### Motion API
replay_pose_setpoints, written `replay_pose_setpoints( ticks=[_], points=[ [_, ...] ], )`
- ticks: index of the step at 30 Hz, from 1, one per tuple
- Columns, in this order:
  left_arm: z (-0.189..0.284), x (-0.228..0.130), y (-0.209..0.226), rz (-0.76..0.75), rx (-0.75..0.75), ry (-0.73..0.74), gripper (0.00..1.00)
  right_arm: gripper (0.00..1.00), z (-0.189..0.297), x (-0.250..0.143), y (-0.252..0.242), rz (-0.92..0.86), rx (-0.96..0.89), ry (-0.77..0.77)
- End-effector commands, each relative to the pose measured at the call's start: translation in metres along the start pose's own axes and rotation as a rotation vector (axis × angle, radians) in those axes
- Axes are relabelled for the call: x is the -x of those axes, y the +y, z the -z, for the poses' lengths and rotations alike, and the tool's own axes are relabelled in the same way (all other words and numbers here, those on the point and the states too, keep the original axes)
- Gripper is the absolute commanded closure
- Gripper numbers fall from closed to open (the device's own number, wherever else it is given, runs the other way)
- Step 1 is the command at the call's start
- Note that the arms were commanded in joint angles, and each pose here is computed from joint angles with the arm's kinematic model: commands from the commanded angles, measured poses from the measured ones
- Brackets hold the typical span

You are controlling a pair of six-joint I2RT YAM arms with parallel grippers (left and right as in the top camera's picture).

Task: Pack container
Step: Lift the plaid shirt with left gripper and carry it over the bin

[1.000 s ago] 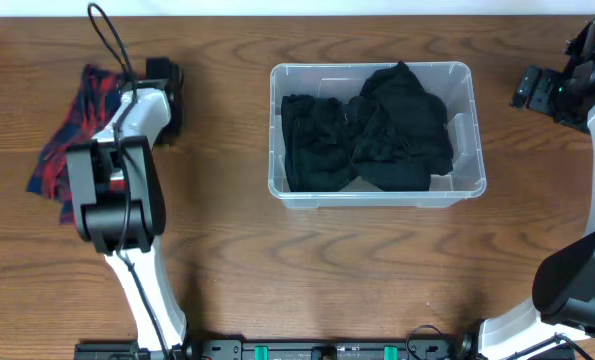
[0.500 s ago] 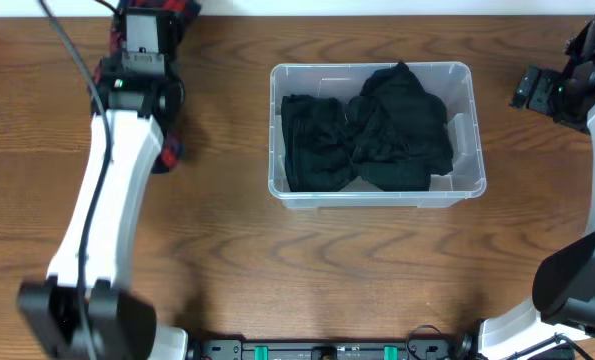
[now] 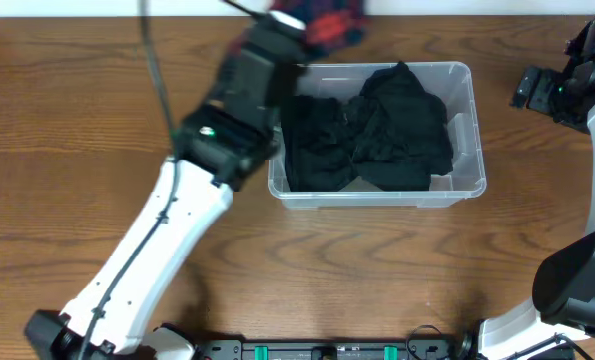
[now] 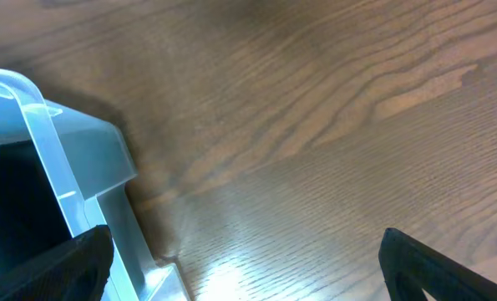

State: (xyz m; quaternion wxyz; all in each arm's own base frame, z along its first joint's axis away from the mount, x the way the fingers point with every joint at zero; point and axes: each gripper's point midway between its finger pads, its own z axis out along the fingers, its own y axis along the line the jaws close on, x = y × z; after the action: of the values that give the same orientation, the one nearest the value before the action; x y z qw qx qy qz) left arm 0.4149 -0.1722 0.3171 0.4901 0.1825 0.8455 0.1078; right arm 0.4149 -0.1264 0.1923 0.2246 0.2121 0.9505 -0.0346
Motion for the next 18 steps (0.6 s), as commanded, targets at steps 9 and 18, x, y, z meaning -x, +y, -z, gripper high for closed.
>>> replay_pose_setpoints(
  ticks=[9,18],
  points=[
    [-0.033,-0.023,-0.102,-0.221,-0.116,0.065,0.94,0.01,-0.002,0.0,-0.002,-0.016,-0.006,0.004],
    [-0.025,-0.045,-0.17,-0.485,-0.216,0.074,0.94,0.01,-0.002,0.0,-0.002,-0.016,-0.006,0.004]
  ],
)
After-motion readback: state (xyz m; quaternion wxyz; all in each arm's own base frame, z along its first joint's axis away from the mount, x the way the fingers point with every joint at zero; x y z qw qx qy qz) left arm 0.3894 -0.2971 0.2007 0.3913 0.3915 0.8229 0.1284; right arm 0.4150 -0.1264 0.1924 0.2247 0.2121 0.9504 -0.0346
